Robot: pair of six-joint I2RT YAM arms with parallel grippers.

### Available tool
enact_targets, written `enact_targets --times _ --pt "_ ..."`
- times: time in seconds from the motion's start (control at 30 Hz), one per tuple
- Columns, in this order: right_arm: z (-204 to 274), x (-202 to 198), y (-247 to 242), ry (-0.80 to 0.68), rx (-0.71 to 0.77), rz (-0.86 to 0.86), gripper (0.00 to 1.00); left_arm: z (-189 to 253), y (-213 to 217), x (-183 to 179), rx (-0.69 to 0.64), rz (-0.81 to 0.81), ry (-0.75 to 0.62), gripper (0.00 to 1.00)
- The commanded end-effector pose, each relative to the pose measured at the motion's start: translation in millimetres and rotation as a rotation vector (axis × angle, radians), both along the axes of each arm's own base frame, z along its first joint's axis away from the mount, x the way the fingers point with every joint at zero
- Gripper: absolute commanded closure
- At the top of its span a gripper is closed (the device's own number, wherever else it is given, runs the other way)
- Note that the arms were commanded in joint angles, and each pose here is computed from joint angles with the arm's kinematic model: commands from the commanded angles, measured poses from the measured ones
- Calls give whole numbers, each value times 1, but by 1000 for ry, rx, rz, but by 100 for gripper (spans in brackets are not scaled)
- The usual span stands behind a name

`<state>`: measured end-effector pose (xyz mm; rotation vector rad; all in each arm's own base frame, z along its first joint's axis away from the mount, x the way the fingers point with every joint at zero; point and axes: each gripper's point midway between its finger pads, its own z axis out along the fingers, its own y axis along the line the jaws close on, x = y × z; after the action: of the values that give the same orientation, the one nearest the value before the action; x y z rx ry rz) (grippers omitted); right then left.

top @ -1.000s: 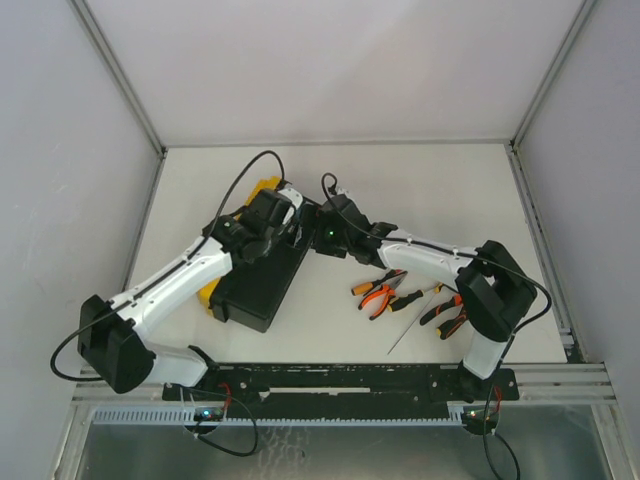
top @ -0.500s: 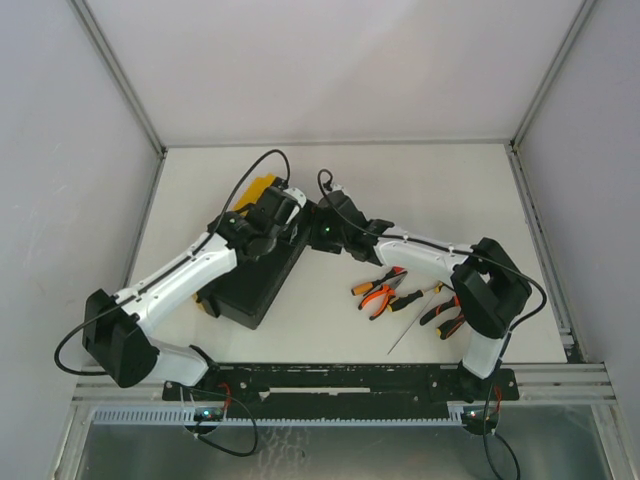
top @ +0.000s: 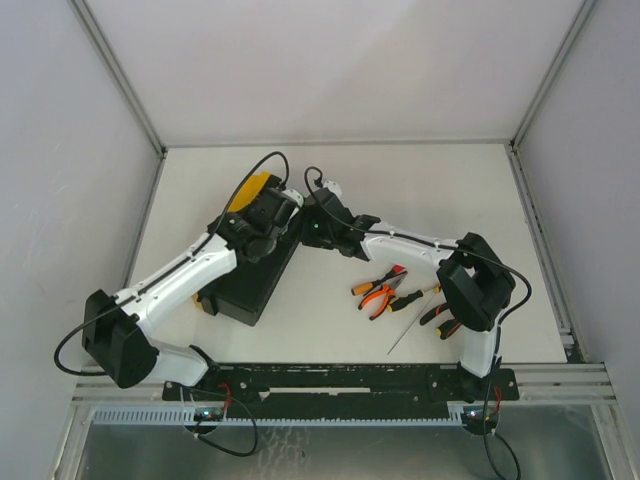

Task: Pack the tool kit
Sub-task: Open the toolbox at the center of the board.

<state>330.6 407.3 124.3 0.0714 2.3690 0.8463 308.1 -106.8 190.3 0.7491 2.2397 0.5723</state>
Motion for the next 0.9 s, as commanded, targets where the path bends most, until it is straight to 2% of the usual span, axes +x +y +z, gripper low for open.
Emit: enact_targets --times 0.0,0.07,0.33,0.63,0.87 --pt "-54 -13 -20 88 -162 0 1 9 19 5 88 59 -65 48" --pt "-59 -13 -20 98 -157 2 1 7 24 7 108 75 -75 45" --pt "-77 -13 -32 123 -196 -19 1 6 42 16 142 142 -91 49" --pt "-115 -15 -49 150 -317 -46 4 16 50 24 144 178 -128 66" --pt "-148 -22 -66 154 -456 -78 7 31 54 29 129 188 -172 70"
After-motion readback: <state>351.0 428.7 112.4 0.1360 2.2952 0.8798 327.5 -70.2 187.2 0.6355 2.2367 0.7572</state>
